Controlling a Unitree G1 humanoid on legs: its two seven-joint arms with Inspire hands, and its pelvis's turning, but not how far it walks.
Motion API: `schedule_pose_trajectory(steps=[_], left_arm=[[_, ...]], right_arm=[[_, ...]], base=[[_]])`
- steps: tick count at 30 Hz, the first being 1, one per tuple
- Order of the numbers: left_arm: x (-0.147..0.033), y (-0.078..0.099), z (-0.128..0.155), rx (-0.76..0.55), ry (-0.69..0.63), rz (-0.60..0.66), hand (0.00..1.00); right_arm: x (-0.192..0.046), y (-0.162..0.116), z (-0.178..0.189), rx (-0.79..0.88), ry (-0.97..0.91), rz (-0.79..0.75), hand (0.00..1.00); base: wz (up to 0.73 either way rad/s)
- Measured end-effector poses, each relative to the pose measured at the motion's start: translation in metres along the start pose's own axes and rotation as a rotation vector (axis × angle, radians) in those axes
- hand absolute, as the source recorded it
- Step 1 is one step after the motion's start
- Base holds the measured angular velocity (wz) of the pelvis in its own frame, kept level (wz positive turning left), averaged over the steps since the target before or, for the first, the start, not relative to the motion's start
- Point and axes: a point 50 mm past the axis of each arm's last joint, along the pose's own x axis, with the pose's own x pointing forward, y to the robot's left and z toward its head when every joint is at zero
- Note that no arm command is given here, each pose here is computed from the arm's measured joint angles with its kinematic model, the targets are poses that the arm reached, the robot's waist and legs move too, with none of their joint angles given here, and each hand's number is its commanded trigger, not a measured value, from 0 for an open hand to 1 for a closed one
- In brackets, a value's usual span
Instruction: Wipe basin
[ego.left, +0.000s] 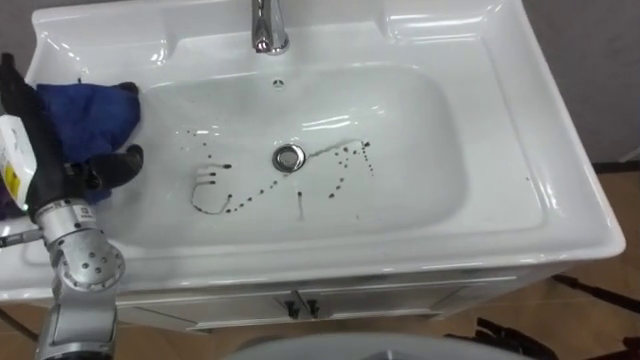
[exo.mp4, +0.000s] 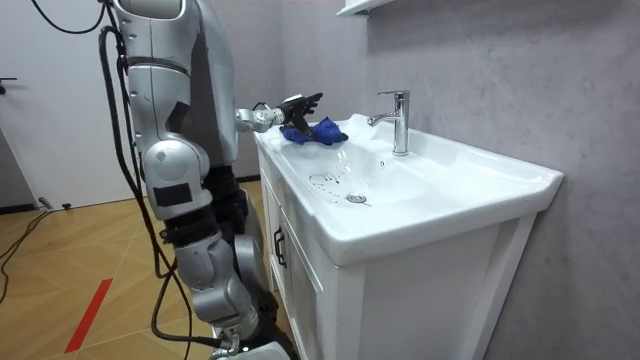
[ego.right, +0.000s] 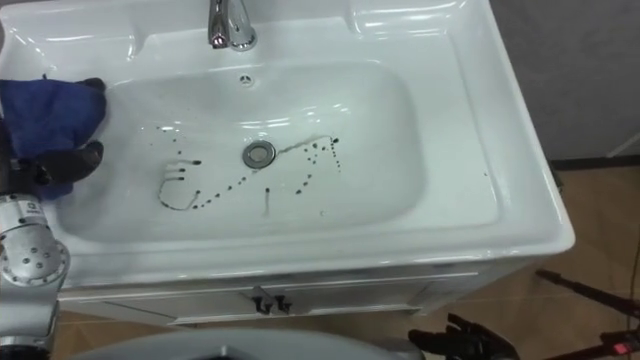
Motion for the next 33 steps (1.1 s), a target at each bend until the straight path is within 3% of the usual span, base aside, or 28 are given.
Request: schedule_pose_trajectory(steps=[8, 28, 33], left_arm=[[-0.001, -0.003, -0.007, 0.046, 0.033, -0.021, 0.00], [0.009, 0.000, 0.001, 0.205, -0.052, 0.073, 0.00], [0.006, 0.000, -0.009, 0.232, -0.008, 0.072, 0.00]], right_arm=[[0.002, 0.003, 0.003, -0.002, -0.003, 0.002, 0.00], [0.000, 0.000, -0.001, 0.002, 0.008, -0.020, 0.00], [-0.002, -0.004, -0.005, 0.002, 0.017, -0.031, 0.00]], base=[[0.00], [0.00], [0.00]])
